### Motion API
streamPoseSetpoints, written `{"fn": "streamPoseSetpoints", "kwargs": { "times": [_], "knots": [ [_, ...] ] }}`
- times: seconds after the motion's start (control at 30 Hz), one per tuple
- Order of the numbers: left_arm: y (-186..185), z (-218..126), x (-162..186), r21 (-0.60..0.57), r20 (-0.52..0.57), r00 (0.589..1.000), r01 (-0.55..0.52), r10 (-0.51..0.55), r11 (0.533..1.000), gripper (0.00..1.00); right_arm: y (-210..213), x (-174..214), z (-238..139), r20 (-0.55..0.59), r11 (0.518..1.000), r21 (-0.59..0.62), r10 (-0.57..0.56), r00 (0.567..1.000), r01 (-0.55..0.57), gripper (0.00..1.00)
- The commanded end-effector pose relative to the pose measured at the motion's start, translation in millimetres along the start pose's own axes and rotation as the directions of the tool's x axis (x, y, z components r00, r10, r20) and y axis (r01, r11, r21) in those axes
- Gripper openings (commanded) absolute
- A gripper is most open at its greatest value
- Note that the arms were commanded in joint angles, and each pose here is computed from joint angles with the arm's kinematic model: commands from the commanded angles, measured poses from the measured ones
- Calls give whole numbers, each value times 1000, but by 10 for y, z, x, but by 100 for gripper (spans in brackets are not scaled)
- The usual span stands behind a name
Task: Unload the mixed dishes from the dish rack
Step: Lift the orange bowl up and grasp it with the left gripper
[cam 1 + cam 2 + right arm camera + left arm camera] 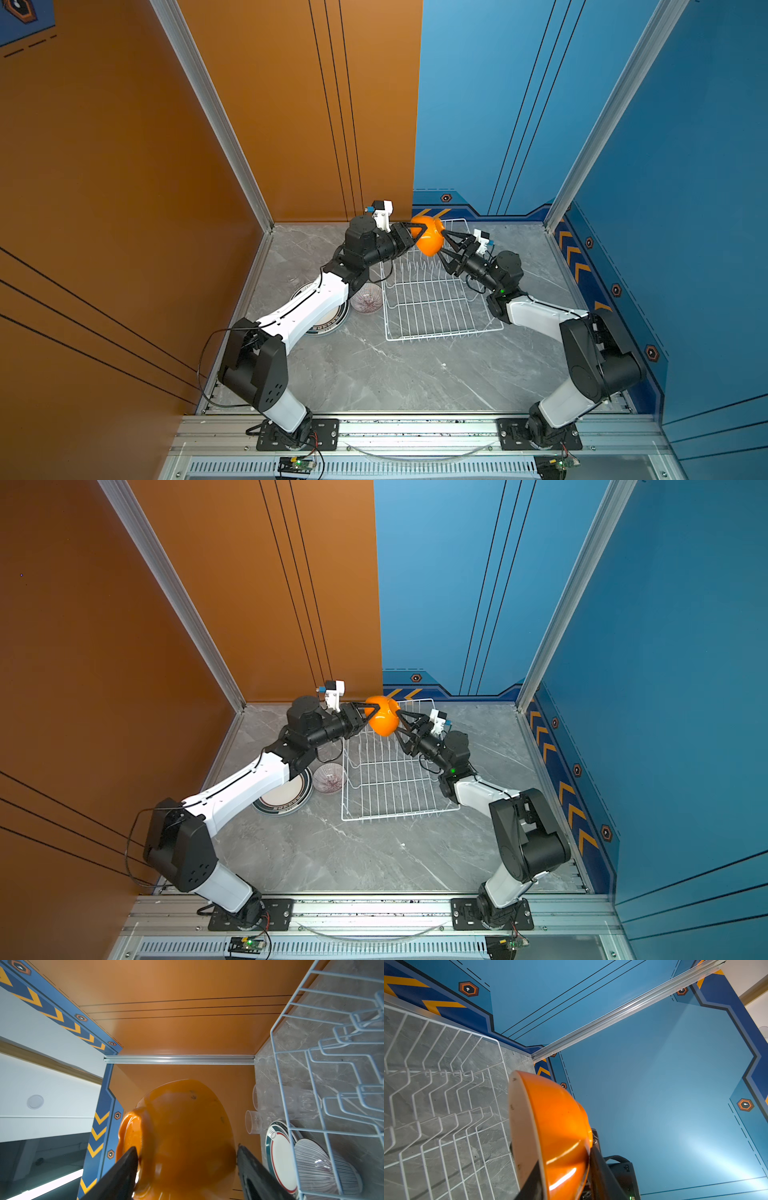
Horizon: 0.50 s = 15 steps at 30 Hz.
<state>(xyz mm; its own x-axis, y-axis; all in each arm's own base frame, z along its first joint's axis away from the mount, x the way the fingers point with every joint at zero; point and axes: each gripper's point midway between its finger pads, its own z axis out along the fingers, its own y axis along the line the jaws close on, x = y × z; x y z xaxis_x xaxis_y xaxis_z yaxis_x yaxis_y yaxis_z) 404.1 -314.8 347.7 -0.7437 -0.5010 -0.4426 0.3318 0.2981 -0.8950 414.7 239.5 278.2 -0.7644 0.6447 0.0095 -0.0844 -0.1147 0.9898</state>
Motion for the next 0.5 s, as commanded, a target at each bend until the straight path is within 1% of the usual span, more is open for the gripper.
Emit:
{"fn": "streamPoseSetpoints", "kwargs": {
  "times": [0.0, 0.03, 0.23, 0.37, 0.47],
  "knots": [
    [-108, 32, 93, 49, -25, 999, -44, 45, 998, 0, 38, 195, 79, -85, 998, -21, -69, 994, 67, 80],
    [-106, 35, 95, 49, -26, 999, -45, 46, 998, 0, 36, 199, 86, -89, 997, -22, -71, 994, 69, 81],
    [-5, 82, 171, 33, -48, 998, -29, 31, 999, 0, -11, 193, 104, -91, 998, -9, -67, 994, 66, 81],
    [21, 73, 175, 25, -43, 999, -29, 30, 999, 0, -29, 193, 99, -91, 998, -4, -64, 994, 64, 81],
    [81, 46, 152, -17, -46, 999, -29, 29, 999, 0, -29, 152, 72, -79, 998, -2, -68, 995, 68, 81]
  ]
}}
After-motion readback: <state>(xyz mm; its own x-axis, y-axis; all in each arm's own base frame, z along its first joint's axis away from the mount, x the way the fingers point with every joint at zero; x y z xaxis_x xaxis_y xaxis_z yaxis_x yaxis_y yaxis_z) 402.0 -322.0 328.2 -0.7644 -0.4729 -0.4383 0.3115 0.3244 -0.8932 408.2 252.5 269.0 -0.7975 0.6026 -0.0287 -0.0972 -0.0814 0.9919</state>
